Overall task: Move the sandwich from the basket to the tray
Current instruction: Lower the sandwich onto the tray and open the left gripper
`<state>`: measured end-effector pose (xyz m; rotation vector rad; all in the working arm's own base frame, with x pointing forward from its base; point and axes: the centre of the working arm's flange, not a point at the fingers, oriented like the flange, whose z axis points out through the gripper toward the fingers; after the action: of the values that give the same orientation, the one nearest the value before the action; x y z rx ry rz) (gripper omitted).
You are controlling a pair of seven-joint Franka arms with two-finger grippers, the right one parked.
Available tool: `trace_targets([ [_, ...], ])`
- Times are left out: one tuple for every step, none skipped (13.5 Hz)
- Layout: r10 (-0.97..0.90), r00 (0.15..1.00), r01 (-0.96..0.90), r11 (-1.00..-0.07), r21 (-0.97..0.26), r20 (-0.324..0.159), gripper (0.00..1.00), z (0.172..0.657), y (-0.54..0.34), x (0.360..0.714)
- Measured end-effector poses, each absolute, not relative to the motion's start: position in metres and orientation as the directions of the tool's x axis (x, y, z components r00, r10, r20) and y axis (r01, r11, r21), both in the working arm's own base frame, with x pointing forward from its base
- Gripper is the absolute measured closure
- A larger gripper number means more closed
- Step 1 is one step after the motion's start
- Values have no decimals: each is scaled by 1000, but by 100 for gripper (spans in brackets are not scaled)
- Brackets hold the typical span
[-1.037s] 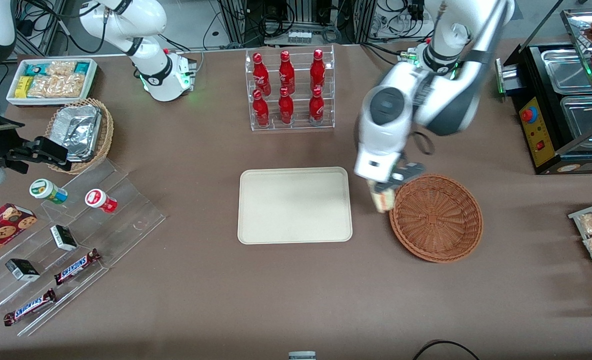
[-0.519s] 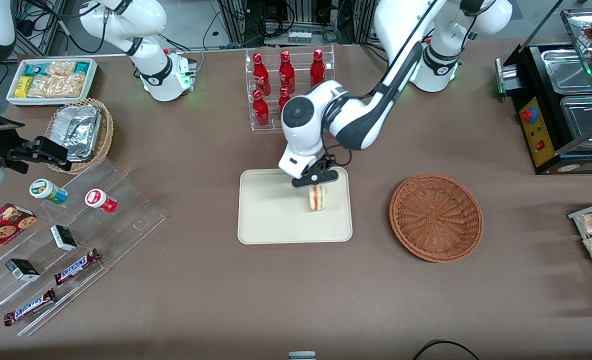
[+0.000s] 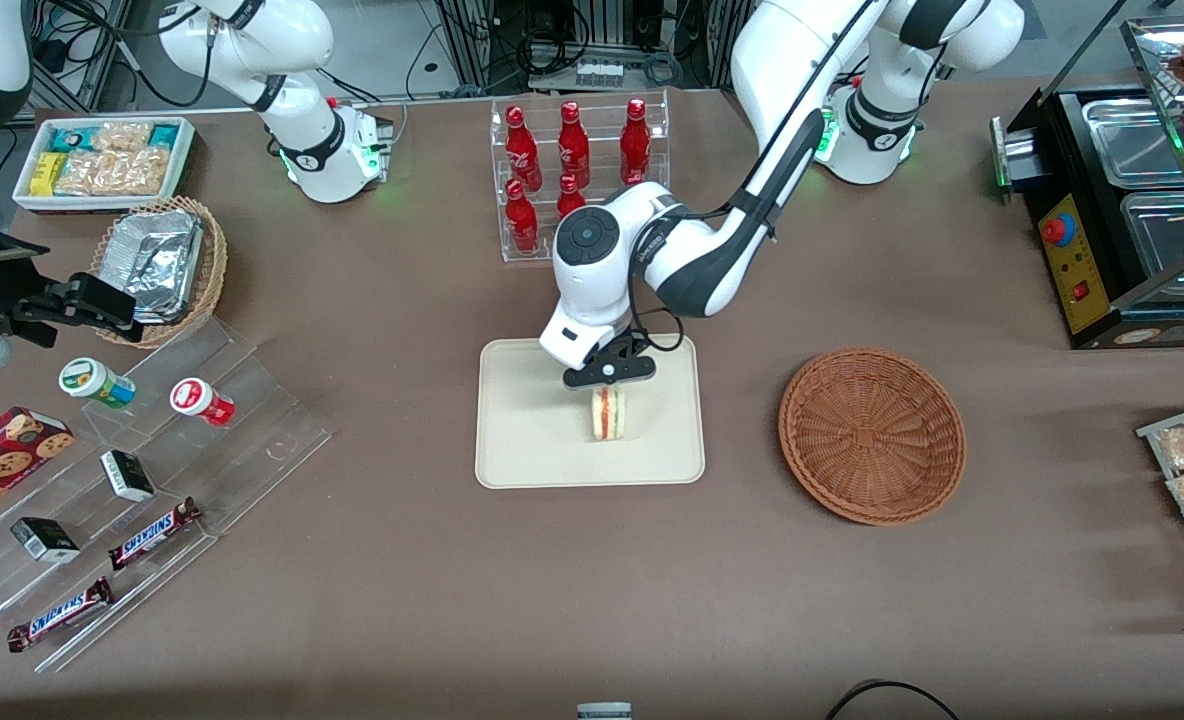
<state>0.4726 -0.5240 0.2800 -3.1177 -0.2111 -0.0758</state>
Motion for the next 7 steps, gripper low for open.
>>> trace_targets([
  [134,990,134,-991,-12,48,87,274,-529,470],
  [134,990,135,-991,-15,45,87,268,-532,468],
  [134,990,135,-991,-18,42,87,262,-534,467],
  [134,990,135,-991,-21,39,87,258,-534,467],
  [136,990,137,-990,-21,40,87,256,-534,468],
  [138,990,139,-990,-16,44,87,256,-534,470],
  [140,989,140,-990,-10,48,81,257,-534,471],
])
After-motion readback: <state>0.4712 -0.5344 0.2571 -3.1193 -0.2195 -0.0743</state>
